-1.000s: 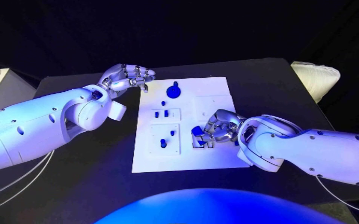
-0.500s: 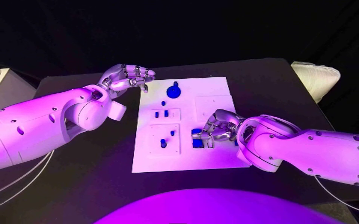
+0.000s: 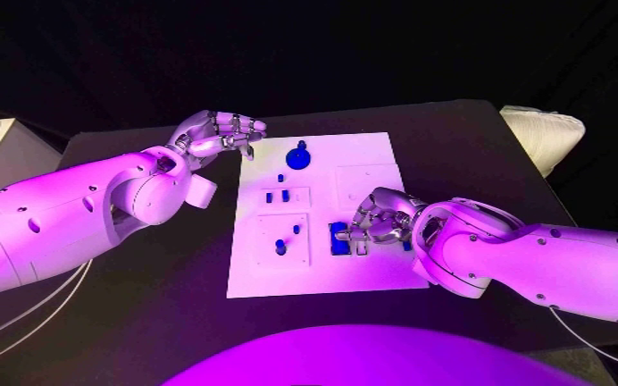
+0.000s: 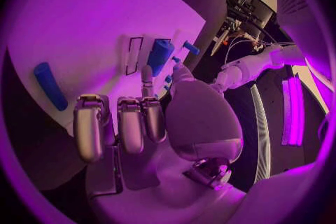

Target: Assemble the parts on the task board

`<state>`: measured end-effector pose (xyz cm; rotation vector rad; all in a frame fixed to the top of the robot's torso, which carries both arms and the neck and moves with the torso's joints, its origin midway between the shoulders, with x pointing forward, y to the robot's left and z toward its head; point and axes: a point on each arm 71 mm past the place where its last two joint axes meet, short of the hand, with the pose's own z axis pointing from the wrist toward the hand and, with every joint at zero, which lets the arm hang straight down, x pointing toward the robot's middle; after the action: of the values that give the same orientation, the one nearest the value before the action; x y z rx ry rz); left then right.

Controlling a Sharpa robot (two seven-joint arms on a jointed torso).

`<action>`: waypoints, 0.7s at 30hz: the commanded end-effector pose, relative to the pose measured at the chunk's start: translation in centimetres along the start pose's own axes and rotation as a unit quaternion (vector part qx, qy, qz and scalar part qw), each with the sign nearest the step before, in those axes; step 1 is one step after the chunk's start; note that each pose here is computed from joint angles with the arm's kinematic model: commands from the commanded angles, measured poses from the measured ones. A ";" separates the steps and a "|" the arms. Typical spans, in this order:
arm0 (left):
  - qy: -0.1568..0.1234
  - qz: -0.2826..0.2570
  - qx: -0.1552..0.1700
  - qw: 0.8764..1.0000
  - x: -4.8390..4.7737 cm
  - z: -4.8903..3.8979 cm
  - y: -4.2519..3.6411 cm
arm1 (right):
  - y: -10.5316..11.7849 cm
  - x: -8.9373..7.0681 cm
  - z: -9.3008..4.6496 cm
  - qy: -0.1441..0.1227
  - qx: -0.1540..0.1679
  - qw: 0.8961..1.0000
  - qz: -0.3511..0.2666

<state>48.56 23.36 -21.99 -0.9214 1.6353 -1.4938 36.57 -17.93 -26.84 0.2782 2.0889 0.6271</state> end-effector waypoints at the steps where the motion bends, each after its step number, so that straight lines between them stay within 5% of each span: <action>1: 0.007 -0.005 0.003 1.000 0.19 0.03 -0.09 | 0.2 -0.3 -0.3 -0.012 -0.041 0.999 -0.006; 9: 0.006 -0.005 0.005 1.000 0.17 0.04 -0.12 | -1.2 -1.8 -1.6 -0.040 -0.058 0.997 0.028; 21: 0.004 -0.004 0.012 1.000 0.22 0.00 -0.23 | -7.5 -6.7 -4.2 -0.095 0.003 0.995 0.011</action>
<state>48.52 23.30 -21.94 -0.9187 1.6316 -1.4979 37.28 -28.48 -24.27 0.3847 1.9180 0.5595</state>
